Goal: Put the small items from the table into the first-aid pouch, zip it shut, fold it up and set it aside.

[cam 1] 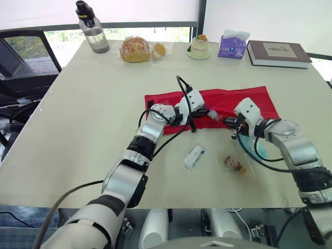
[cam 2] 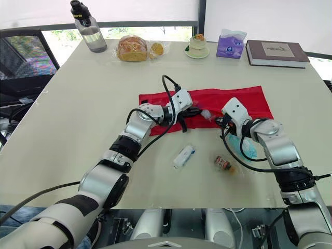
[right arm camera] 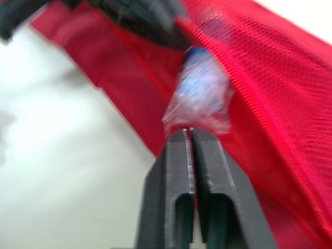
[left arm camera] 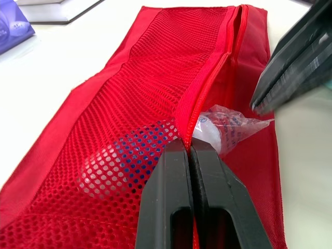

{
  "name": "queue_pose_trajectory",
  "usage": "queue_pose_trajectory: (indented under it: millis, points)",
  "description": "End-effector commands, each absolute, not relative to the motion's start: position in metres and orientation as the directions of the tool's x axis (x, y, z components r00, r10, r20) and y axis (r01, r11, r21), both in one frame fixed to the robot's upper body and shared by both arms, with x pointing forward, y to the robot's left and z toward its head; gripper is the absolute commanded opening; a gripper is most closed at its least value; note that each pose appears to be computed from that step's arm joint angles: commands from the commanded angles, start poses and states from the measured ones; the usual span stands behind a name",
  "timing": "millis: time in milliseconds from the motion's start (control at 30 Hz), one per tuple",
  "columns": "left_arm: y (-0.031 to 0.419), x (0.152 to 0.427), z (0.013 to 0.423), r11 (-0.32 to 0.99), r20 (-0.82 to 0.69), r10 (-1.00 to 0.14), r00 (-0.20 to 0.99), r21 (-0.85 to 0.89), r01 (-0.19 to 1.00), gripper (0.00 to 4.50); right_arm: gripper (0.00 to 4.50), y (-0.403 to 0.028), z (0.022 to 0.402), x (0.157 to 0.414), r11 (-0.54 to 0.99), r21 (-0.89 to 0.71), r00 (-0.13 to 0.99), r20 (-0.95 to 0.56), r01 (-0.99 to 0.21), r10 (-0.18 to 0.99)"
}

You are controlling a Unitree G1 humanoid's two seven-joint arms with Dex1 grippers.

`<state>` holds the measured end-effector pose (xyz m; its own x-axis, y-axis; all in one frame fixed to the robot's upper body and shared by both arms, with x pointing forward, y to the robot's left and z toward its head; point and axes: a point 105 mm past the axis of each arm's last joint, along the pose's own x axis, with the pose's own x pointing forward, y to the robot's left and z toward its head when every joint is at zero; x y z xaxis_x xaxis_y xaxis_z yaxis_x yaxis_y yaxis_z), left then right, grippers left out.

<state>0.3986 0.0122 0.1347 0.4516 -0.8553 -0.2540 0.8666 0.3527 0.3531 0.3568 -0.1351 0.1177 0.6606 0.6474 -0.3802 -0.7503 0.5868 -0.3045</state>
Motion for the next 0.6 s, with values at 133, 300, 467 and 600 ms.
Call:
queue_pose_trajectory:
  millis: [133,300,467,600]
  points:
    - [0.006,0.397,0.153,0.318,-0.214,-0.881,0.423,0.393,0.863,0.00,0.06,-0.121,0.127,0.372,0.539,-0.442,0.690,-0.341,-0.717,0.638]
    - [0.003,0.394,0.152,0.296,-0.219,-0.888,0.403,0.398,0.868,0.00,0.06,-0.103,0.132,0.384,0.526,-0.482,0.697,-0.306,-0.701,0.649]
    - [0.002,0.392,0.149,0.288,-0.223,-0.891,0.395,0.394,0.873,0.00,0.06,-0.084,0.134,0.389,0.505,-0.491,0.679,-0.285,-0.710,0.677]
    - [0.004,0.391,0.147,0.290,-0.224,-0.891,0.396,0.391,0.874,0.00,0.06,-0.066,0.135,0.390,0.494,-0.476,0.654,-0.264,-0.728,0.709]
